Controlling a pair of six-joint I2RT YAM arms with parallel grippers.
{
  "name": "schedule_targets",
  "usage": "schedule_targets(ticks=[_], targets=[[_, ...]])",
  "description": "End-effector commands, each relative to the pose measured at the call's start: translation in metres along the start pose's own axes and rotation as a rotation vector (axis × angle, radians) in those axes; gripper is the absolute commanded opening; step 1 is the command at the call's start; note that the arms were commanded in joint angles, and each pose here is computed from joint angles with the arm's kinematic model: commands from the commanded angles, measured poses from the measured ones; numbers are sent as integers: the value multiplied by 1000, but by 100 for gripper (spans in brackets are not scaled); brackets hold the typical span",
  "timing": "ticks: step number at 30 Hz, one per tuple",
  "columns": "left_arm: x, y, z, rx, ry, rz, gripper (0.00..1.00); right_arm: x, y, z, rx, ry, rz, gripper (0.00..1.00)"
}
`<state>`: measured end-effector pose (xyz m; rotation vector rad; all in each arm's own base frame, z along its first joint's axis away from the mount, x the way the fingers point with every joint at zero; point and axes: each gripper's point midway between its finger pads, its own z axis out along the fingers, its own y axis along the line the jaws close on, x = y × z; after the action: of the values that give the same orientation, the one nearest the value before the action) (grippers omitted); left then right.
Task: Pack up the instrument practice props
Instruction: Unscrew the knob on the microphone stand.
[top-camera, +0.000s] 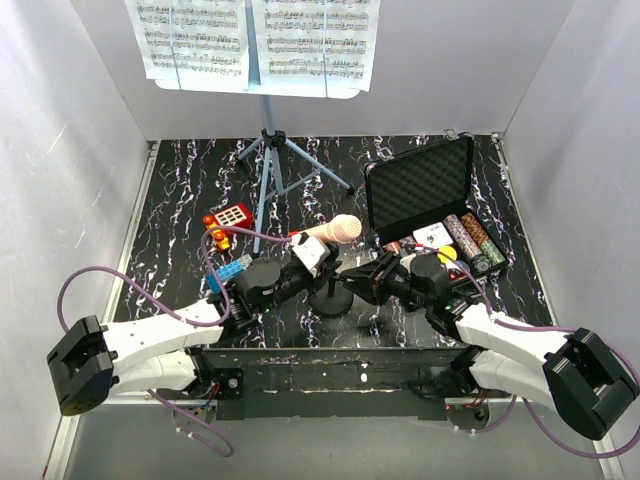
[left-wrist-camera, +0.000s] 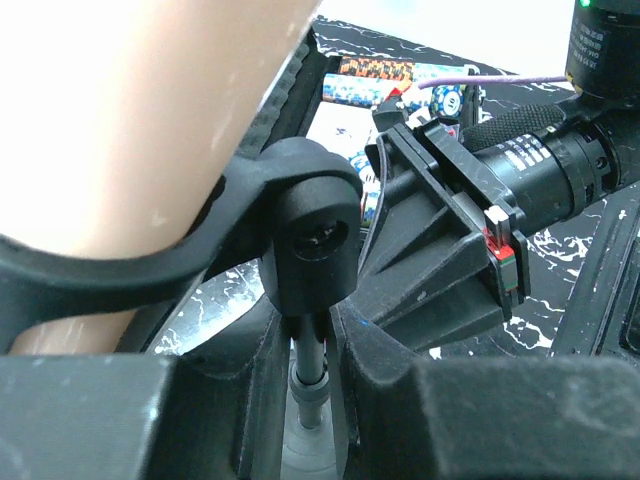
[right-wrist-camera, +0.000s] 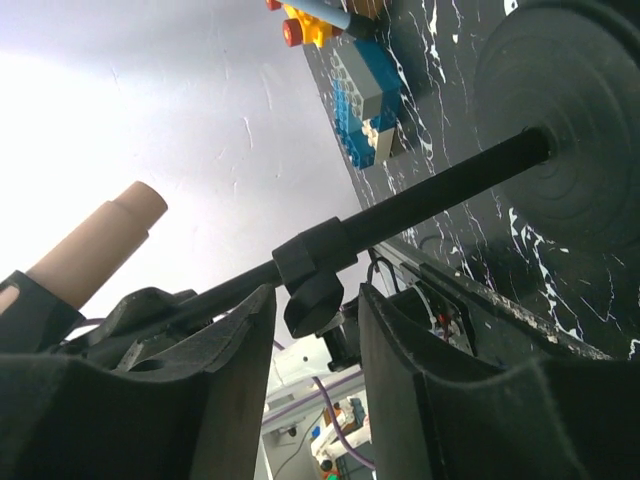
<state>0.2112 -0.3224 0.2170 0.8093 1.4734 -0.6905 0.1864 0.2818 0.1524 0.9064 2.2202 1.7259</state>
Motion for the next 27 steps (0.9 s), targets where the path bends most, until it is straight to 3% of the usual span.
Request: schedule_targets(ticks=[1,6,15,23,27], targets=[[16,-3,-11,8,51,13,0,-8,10,-1,-41,-38,-12,44],[19,-3,-10,8,55,10,0,-3,20,3,-63,-6,-34,36],[18,-3,-10,8,51,11,0,8,33,9,-89,70,-50,33],[21,-2,-12,1,54,10,0,14,44,7,-116,96,-56,34],[21,0,-12,-11,58,11,0,16,46,7,-123,112,-47,39]])
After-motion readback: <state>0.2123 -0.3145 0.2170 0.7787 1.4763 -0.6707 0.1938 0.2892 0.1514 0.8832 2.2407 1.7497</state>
